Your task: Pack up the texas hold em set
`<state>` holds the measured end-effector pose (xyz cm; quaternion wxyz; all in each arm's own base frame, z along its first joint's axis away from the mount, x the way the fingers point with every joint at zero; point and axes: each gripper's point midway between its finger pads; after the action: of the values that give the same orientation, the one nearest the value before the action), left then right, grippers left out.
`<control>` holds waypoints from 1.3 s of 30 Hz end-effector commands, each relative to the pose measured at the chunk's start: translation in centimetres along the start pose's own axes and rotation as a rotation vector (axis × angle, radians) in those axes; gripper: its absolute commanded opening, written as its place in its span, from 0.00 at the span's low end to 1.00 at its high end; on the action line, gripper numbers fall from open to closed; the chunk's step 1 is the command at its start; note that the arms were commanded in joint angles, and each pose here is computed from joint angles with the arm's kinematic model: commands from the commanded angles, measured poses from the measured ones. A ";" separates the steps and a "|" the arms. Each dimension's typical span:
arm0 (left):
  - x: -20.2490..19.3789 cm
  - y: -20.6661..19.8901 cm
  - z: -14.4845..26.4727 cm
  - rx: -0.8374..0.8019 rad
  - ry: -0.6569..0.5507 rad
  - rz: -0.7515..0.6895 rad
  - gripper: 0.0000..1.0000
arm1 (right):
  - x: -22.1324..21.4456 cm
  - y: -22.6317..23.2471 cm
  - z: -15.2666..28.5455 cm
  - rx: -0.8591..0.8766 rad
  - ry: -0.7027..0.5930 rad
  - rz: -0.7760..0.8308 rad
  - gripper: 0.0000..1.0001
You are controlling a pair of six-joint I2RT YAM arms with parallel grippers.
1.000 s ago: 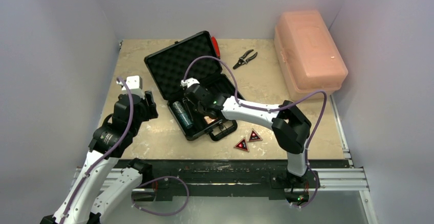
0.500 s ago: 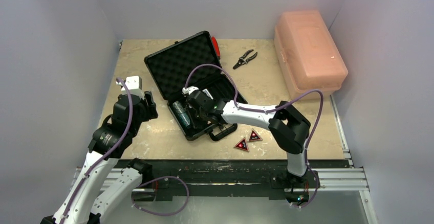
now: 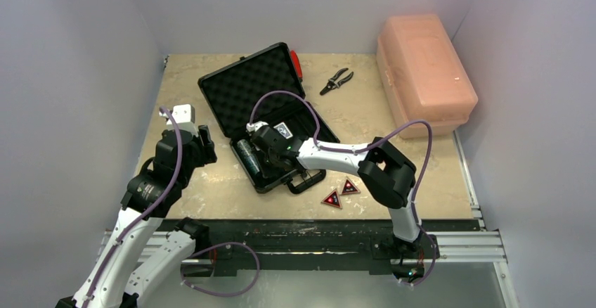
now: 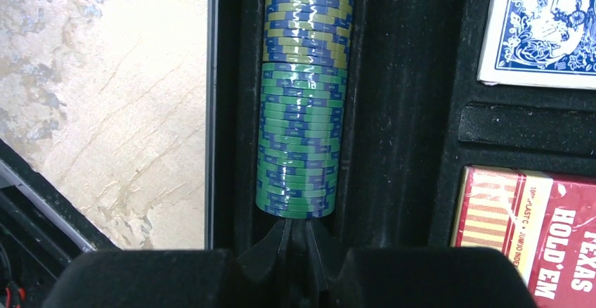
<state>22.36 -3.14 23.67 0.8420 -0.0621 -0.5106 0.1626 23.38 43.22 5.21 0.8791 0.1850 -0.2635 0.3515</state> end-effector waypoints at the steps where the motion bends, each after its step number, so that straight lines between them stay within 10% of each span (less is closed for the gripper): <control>1: 1.8 -0.4 0.5 -0.018 -0.054 0.016 0.57 | 3.4 1.2 0.5 0.025 -0.086 0.012 0.15; 22: 1.9 0.0 0.3 0.011 -0.060 0.012 0.58 | 5.0 1.2 1.9 0.019 -0.127 0.027 0.19; 39: 1.9 -0.3 0.3 -0.005 -0.062 0.015 0.56 | 7.3 -1.5 11.0 -0.115 -0.243 0.012 0.35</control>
<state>22.39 -2.76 23.79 0.8390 -0.0539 -0.5148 0.1677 24.81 42.91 16.60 0.8446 0.2031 -0.3667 0.3329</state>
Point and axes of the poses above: each gripper's point midway between its finger pads, its own z axis back along the fingers, its own y axis along the line the jaws close on, x = y × z, and after that the axes turned 12 degrees about z, right-handed
